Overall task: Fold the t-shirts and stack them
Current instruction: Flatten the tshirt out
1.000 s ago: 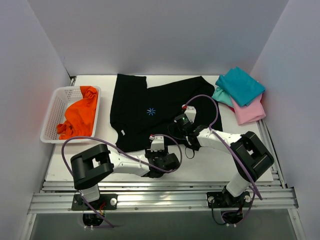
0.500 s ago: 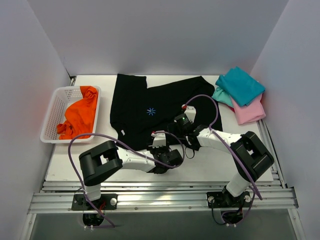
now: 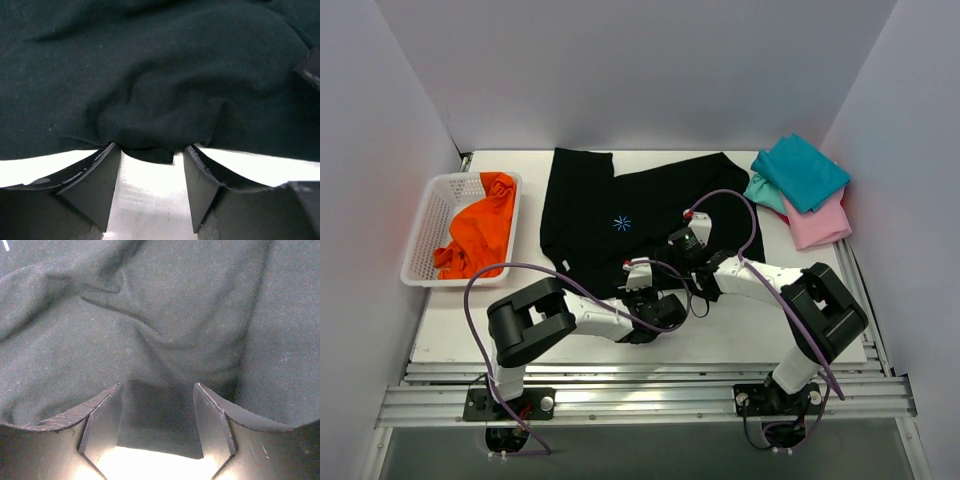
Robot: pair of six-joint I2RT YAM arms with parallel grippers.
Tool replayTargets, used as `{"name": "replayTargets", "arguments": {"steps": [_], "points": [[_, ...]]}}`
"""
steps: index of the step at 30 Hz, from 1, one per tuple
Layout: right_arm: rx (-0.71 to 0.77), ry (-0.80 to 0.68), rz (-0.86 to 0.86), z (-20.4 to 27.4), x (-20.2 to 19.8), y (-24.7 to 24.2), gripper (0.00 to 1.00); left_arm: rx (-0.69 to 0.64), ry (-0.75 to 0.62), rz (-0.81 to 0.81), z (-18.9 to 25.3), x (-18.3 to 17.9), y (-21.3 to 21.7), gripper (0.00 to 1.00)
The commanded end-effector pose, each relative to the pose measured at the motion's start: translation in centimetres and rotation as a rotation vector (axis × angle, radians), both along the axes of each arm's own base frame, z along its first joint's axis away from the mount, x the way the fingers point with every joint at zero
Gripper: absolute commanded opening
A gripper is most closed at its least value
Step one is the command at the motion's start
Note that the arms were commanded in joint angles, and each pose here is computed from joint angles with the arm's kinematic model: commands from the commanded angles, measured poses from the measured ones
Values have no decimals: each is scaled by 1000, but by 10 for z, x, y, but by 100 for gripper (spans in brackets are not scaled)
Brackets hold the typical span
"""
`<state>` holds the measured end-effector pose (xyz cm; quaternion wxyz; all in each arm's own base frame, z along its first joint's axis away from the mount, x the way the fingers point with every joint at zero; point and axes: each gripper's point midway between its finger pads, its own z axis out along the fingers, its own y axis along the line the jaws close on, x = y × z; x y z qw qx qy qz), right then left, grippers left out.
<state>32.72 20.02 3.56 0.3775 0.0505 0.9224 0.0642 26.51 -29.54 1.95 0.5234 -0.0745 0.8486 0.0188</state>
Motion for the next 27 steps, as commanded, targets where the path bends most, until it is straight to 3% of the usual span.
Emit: {"name": "replayTargets", "arguments": {"steps": [1, 6, 7, 10, 16, 27], "points": [[8, -19, -1, 9, 6, 8, 53, 2, 219, -57, -61, -28, 1, 59], [3, -17, -3, 8, 6, 8, 53, 3, 216, -50, -62, -27, 3, 45], [5, -17, -2, 8, 6, 8, 53, 5, 220, -51, -63, -28, 4, 30], [3, -17, -3, 8, 6, 8, 53, 6, 230, -30, -65, -28, 7, 3], [-3, -15, -4, 7, 6, 7, 53, 17, 235, -29, -59, -31, 11, 2], [-15, -8, -7, 4, 9, 8, 53, 59, 267, -76, 7, -86, 48, 2]]}}
